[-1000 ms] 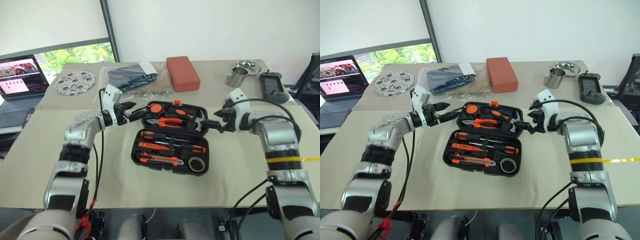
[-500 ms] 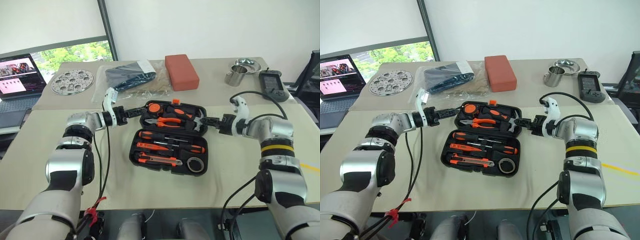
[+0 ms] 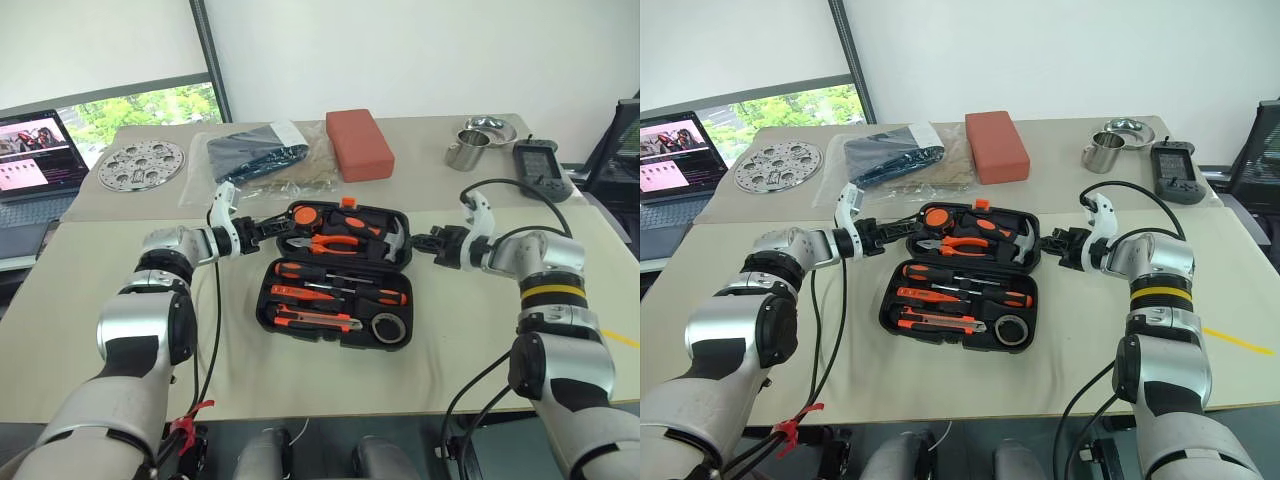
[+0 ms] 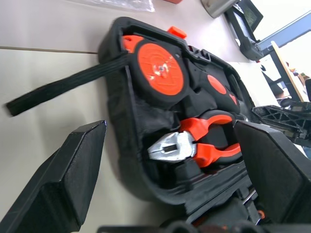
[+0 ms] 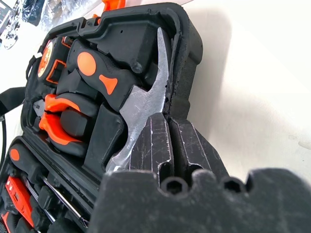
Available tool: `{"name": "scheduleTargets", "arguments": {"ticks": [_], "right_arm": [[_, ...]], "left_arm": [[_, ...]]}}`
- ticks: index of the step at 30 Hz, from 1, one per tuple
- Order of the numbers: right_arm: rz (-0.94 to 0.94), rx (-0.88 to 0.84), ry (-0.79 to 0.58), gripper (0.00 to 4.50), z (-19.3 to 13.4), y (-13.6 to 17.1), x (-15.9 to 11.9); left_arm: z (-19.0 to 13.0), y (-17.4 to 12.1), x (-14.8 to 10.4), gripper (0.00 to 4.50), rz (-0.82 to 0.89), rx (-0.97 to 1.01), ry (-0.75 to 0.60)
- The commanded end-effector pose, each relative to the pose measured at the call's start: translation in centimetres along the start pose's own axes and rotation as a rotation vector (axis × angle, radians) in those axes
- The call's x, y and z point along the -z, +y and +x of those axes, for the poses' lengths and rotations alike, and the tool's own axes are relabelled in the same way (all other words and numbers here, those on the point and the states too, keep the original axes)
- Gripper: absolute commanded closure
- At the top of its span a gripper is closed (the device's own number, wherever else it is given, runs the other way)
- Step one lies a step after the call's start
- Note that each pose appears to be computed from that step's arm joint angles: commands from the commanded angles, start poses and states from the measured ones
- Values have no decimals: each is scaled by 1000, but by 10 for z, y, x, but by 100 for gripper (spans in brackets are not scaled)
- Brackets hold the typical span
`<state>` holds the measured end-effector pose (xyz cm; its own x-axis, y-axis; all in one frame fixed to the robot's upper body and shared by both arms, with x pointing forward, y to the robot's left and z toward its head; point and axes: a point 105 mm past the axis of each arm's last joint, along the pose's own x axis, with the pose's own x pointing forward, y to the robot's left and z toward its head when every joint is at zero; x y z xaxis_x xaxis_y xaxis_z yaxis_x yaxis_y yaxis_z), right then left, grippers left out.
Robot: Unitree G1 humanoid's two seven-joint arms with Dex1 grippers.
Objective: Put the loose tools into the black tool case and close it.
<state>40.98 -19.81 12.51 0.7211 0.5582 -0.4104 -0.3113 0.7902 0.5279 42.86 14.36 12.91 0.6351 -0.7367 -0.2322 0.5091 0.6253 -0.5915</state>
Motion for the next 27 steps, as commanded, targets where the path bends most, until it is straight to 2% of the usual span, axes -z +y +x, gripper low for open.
{"name": "scheduleTargets", "arguments": {"ticks": [1, 14, 17, 21, 27], "right_arm": [[-44, -29, -31, 446, 1, 10, -11], [-61, -36, -40, 446, 4, 14, -11], [-63, -40, -45, 450, 4, 14, -11], [-67, -41, -52, 450, 3, 15, -11], [-72, -38, -60, 450, 3, 15, -12]], "left_arm": [[-1, -6, -17, 0, 33, 1, -50], [7, 5, -13, 0, 17, -107, -82], [10, 10, -10, 66, 47, -159, -70], [16, 11, -9, 226, 93, -196, -68], [19, 12, -5, 444, 132, -215, -46]]}}
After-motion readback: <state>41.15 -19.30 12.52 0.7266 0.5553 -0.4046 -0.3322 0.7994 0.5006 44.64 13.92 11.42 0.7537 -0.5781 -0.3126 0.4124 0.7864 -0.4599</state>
